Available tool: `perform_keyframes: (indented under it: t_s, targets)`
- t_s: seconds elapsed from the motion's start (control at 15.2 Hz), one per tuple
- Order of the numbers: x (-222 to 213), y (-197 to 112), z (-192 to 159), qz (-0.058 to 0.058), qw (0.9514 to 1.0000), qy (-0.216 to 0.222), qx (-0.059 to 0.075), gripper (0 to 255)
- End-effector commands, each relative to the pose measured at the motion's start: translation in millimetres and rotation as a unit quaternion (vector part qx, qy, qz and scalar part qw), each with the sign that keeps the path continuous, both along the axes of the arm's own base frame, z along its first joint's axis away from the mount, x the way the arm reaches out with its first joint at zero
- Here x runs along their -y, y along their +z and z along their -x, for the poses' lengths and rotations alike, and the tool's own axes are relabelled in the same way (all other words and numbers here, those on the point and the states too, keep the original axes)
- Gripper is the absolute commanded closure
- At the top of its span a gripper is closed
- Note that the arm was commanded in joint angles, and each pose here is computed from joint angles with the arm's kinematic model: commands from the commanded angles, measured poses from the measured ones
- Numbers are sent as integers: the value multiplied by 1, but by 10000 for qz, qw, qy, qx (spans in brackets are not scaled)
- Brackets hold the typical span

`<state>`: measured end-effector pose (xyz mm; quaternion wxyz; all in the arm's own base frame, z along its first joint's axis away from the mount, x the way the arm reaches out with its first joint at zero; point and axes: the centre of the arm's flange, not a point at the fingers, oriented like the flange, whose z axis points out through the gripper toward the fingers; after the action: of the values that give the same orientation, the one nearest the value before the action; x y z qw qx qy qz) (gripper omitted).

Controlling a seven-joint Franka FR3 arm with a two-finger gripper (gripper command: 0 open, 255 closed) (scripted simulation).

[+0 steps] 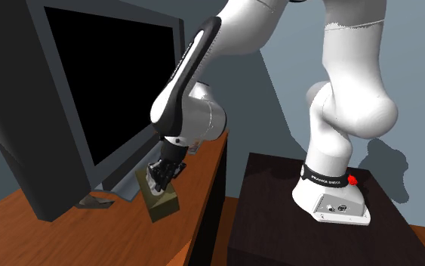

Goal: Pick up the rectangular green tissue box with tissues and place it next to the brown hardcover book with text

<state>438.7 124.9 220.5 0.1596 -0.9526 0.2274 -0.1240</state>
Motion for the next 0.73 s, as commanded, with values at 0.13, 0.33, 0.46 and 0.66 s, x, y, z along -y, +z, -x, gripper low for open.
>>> perform_keyframes:
  t_s: [0.13, 0.33, 0.46, 0.66]
  targets:
    - [-1, 21, -1, 2, 10000, -1, -3, 255]
    - [-1, 37, -1, 2, 10000, -1, -3, 255]
    - [-1, 47, -1, 2, 10000, -1, -3, 255]
    - [-1, 63, -1, 2, 10000, -1, -3, 255]
